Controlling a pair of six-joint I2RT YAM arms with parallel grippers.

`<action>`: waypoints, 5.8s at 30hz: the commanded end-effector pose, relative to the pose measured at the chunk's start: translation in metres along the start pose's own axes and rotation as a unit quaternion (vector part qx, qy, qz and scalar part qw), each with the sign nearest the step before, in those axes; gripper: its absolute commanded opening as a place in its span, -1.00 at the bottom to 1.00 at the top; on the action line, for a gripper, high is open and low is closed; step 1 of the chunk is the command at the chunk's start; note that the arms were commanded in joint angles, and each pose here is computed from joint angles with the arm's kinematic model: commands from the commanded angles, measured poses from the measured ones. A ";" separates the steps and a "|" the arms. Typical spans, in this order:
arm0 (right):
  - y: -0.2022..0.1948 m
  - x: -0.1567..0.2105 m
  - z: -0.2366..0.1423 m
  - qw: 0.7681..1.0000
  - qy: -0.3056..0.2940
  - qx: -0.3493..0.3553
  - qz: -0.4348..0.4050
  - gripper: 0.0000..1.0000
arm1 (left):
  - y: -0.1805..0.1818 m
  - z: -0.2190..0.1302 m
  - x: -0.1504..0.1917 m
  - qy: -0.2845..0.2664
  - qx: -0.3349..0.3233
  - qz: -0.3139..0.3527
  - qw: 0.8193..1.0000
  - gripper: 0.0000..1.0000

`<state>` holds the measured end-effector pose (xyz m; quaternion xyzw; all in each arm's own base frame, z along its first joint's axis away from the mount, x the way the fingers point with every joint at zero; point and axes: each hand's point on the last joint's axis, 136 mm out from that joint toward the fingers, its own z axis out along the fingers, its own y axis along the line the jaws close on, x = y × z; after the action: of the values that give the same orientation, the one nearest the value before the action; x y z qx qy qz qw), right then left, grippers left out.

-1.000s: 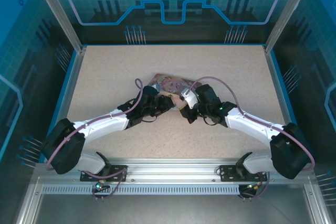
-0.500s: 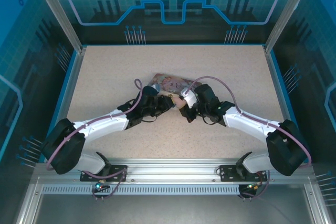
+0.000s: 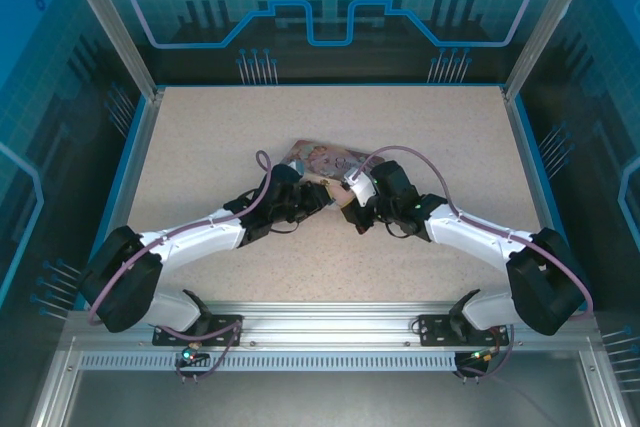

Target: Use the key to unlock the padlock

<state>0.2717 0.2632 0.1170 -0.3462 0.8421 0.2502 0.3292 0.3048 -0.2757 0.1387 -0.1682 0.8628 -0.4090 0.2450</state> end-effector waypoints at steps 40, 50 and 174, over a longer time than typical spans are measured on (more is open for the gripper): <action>-0.002 -0.026 0.000 0.997 -0.072 -0.008 0.017 -1.00 | -0.028 -0.014 -0.003 -0.009 0.049 0.008 0.999 -0.89; -0.004 -0.044 -0.004 0.989 -0.138 -0.035 0.035 -1.00 | -0.033 -0.014 -0.002 -0.010 0.058 0.003 0.998 -0.89; 0.025 0.044 0.035 0.900 -0.046 -0.074 0.427 -1.00 | 0.010 0.038 0.048 -0.043 0.118 -0.145 0.982 -0.33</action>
<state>0.2451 0.2732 0.0629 0.0443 0.8757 0.4332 0.2086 0.2812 -0.2945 0.0667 -0.2958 0.7917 -0.4782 0.2389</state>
